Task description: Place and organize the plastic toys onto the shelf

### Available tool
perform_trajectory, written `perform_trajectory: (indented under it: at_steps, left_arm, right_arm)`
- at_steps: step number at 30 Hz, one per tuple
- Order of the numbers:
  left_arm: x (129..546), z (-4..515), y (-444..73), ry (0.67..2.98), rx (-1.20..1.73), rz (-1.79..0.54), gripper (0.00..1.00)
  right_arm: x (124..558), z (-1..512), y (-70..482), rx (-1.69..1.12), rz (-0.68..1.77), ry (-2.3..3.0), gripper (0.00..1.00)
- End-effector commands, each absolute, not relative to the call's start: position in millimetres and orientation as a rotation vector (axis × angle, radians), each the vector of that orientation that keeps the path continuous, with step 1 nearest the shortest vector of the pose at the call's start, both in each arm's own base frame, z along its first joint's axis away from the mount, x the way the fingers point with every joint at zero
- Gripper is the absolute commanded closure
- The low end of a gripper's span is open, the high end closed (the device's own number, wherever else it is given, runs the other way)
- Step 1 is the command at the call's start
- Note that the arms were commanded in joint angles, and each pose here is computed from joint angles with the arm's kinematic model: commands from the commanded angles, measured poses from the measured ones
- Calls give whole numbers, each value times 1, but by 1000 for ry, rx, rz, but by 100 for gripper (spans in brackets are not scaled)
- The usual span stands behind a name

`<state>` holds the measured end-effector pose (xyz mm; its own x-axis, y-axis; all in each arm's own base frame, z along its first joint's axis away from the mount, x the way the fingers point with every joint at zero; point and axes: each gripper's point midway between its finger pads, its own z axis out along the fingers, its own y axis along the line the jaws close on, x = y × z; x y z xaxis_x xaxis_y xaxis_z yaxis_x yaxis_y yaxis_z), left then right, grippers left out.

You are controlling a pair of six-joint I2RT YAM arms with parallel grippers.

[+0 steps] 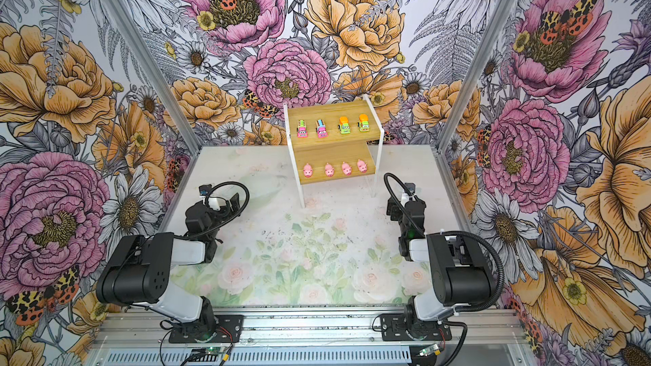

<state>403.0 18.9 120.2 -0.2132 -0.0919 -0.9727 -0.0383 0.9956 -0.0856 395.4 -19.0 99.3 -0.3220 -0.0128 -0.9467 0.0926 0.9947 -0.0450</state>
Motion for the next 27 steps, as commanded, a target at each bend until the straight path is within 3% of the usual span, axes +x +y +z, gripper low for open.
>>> perform_trajectory:
  at_steps: [1,6,7,8,27]
  left_arm:
    - [407,129,10,1763,-46,-68,1]
    - [407,129,10,1760,-48,-63,1]
    - [407,129,10,1758,-47,-63,1]
    - [407,129,10,1758,-49,-62,1]
    - [407,129,7,1759,-25,-70,1]
  right_arm:
    - [403,111,-17,52,-82,1852,12]
    - [403,112,-18,54,-84,1849,11]
    - [403,112,-17,52,-84,1849,1]
    - [402,112,-18,54,-87,1851,0]
    - [403,111,-18,56,-86,1854,0]
